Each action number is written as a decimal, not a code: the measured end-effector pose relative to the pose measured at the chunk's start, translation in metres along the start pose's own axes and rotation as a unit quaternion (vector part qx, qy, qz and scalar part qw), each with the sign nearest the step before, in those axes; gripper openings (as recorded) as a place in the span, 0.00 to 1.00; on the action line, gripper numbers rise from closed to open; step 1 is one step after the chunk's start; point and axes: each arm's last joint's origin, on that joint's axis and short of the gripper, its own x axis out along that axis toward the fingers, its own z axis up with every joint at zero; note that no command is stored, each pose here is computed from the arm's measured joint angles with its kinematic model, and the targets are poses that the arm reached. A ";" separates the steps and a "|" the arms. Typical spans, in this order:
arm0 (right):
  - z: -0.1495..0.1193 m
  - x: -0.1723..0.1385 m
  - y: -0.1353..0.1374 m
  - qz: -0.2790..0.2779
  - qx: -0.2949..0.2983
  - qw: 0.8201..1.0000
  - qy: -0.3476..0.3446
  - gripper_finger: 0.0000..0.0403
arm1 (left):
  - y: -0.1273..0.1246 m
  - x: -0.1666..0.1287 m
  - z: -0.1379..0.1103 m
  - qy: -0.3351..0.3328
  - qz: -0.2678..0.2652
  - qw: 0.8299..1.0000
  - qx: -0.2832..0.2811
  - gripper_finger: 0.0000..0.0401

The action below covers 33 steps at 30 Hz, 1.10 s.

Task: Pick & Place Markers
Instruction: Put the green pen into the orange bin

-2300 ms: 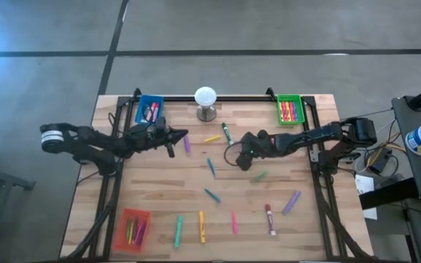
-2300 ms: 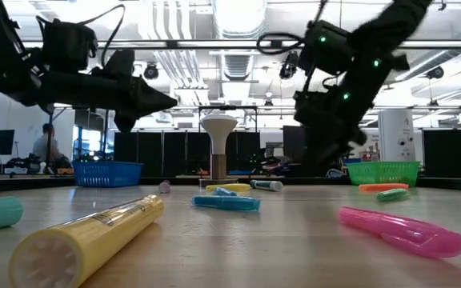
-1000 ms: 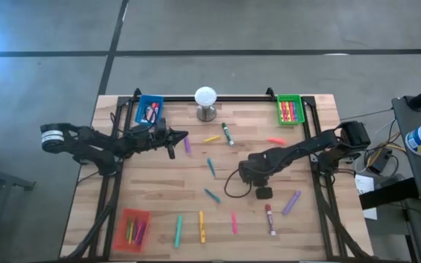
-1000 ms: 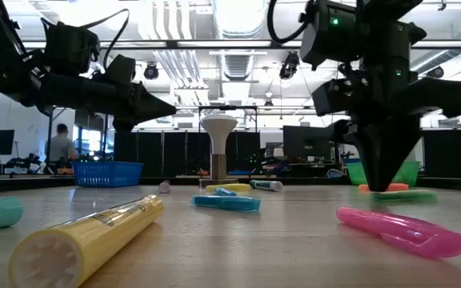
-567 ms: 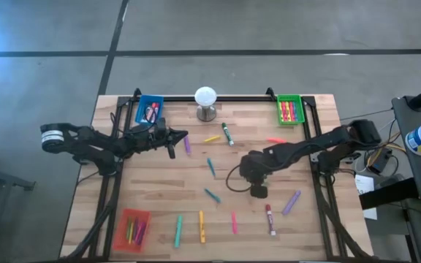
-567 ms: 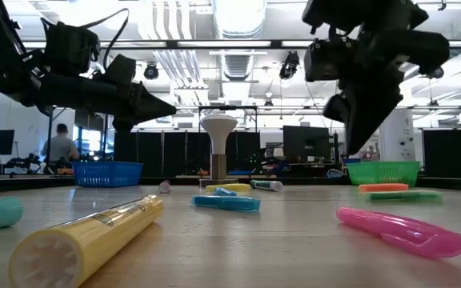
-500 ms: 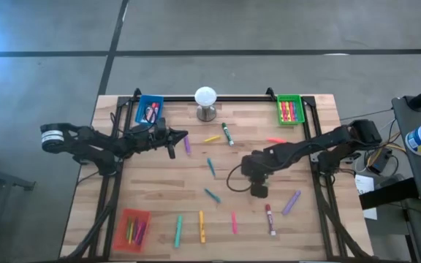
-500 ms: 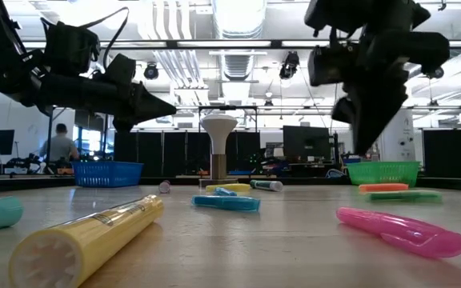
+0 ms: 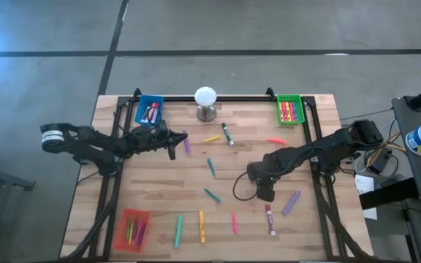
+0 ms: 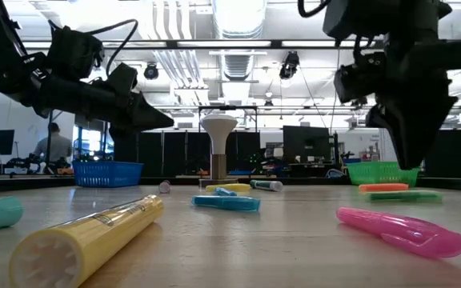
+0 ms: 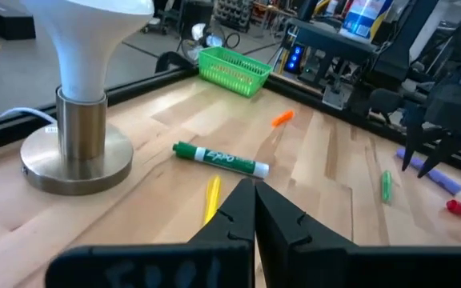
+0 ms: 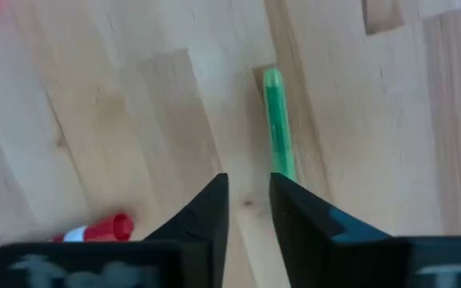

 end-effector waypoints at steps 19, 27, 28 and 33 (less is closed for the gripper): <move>-0.004 0.013 -0.003 -0.002 0.000 1.000 -0.025 0.33 | -0.003 0.006 0.009 -0.014 -0.012 0.996 -0.085 0.01; -0.001 0.015 -0.002 0.009 -0.003 0.999 -0.044 0.30 | -0.003 0.006 0.009 -0.014 -0.012 0.996 -0.085 0.01; -0.001 0.015 -0.002 0.009 -0.003 0.999 -0.045 0.30 | -0.003 0.006 0.010 -0.015 -0.012 0.996 -0.085 0.01; -0.002 0.019 -0.003 0.013 -0.003 0.999 -0.052 0.30 | -0.004 0.008 0.013 -0.020 -0.014 0.993 -0.113 0.01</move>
